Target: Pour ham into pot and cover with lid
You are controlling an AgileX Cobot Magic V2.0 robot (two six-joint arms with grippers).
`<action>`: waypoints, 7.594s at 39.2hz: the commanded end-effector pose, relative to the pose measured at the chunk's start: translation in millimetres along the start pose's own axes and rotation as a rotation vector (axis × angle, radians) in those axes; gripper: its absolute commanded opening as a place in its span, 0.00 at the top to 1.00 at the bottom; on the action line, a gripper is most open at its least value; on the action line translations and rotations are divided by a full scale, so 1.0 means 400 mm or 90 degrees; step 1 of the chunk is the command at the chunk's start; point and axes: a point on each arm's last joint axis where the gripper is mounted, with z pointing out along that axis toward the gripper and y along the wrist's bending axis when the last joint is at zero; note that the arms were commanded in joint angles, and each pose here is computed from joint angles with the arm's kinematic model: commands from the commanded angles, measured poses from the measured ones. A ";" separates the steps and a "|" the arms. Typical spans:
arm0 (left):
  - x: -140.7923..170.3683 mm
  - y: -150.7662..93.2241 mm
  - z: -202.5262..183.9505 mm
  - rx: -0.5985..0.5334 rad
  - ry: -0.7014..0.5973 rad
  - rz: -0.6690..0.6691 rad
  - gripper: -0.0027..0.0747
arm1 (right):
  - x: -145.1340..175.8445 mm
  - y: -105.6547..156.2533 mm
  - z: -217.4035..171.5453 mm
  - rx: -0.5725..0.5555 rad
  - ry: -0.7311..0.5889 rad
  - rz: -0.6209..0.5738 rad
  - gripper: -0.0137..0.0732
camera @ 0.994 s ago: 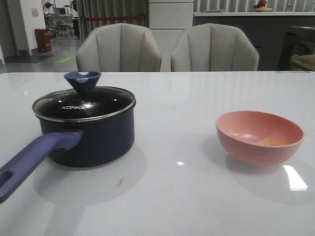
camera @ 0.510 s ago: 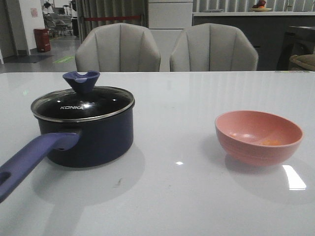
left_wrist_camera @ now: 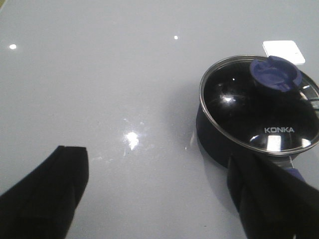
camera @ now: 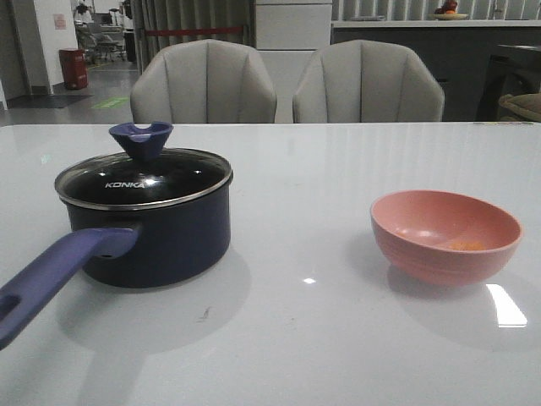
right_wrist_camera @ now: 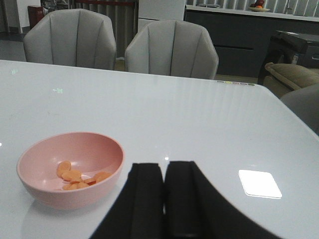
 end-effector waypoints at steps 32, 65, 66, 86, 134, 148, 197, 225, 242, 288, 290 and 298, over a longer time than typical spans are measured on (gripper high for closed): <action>-0.308 -0.287 0.374 0.058 0.253 -0.011 0.18 | -0.025 0.000 -0.005 0.000 -0.066 -0.011 0.67; -0.296 -0.342 0.524 0.006 0.379 -0.066 0.18 | -0.025 0.000 -0.005 0.000 -0.067 -0.011 0.67; -0.294 -0.343 0.526 0.007 0.380 -0.067 0.18 | -0.025 0.000 -0.005 0.000 -0.067 -0.011 0.67; -0.258 -0.350 0.557 -0.002 0.435 -0.066 0.19 | -0.025 0.000 -0.005 0.000 -0.067 -0.011 0.67; -0.389 -0.289 0.475 0.003 0.345 -0.040 0.70 | -0.025 0.000 -0.005 0.000 -0.067 -0.011 0.67; -0.401 -0.119 0.415 -0.036 0.315 -0.052 0.70 | -0.025 0.000 -0.005 0.000 -0.067 -0.011 0.67; -0.004 0.118 0.591 -0.099 0.421 -0.118 0.43 | -0.025 0.000 -0.005 0.000 -0.067 -0.011 0.67; -0.127 0.096 0.383 -0.098 0.304 -0.102 0.24 | -0.025 0.000 -0.005 0.000 -0.067 -0.011 0.67; -0.093 0.002 0.044 -0.020 -0.005 -0.050 0.24 | -0.025 0.000 -0.005 0.000 -0.067 -0.011 0.67; 0.192 -0.016 -0.149 0.106 -0.336 -0.025 0.24 | -0.125 -0.002 -0.015 -0.008 -0.140 0.096 0.67; 0.192 -0.016 -0.149 0.107 -0.336 -0.026 0.24 | -0.147 0.000 -0.008 -0.010 -0.093 0.097 0.67; 0.194 -0.018 -0.149 0.112 -0.331 -0.023 0.24 | -0.210 0.005 0.065 -0.013 0.123 0.092 0.67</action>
